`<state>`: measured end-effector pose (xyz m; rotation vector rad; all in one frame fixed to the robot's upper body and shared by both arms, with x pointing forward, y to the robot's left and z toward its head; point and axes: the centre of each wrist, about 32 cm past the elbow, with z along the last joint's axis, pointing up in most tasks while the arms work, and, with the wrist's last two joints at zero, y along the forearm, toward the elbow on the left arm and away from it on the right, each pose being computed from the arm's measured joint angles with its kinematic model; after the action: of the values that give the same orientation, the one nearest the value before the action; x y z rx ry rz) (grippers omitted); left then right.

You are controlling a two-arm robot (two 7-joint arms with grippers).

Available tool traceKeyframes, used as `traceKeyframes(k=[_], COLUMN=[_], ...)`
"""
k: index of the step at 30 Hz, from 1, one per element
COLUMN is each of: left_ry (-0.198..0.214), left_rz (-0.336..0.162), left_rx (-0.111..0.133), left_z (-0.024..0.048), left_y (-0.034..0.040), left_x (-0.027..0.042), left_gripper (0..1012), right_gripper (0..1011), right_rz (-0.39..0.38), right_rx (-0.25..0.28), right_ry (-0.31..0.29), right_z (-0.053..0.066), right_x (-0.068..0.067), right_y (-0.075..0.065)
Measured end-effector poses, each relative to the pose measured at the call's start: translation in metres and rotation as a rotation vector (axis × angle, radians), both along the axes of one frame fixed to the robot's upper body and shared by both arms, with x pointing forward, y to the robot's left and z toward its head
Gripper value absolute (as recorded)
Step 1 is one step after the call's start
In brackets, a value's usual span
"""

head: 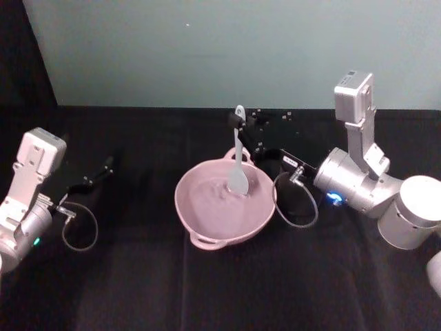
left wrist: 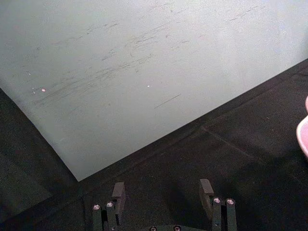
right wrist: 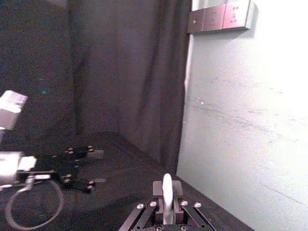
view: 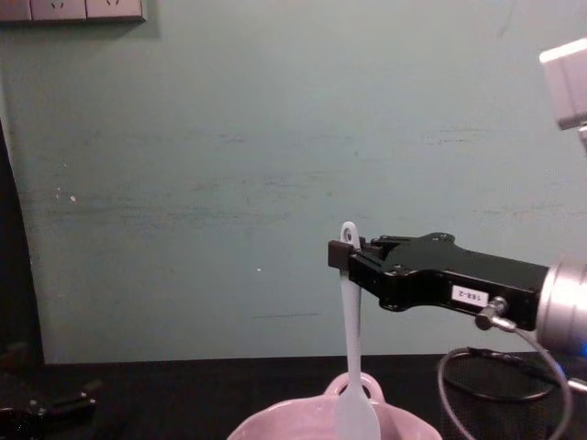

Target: Use the one hand to pick up the spoon and stir the clear water in the bowl.

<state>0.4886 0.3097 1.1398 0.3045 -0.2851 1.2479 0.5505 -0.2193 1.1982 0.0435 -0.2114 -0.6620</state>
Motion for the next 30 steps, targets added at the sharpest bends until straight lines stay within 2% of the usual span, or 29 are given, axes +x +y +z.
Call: traceKeyframes(k=[8,15,22,30], left_ry=[0.000,0.000,0.000,0.000], left_rz=[0.000,0.000,0.000,0.000], left_rx=[0.000,0.000,0.000,0.000], left_z=[0.0000,0.0000,0.0000,0.0000], left_y=[0.0000,0.0000,0.0000,0.0000], left_x=[0.0000,0.0000,0.0000,0.0000], left_gripper=[1011,1011,1011,1011], right_gripper=[118,118,118,118], right_rz=[0.063,0.104,0.124,0.081], right_rx=[0.016,0.046,0.081,0.094], right_ry=[0.049,0.097,0.118,0.086], right_z=[0.007,0.004,-0.004,-0.014], right_x=[-0.017,-0.021,-0.017,-0.002], right_y=[-0.004,0.006,0.023,0.037])
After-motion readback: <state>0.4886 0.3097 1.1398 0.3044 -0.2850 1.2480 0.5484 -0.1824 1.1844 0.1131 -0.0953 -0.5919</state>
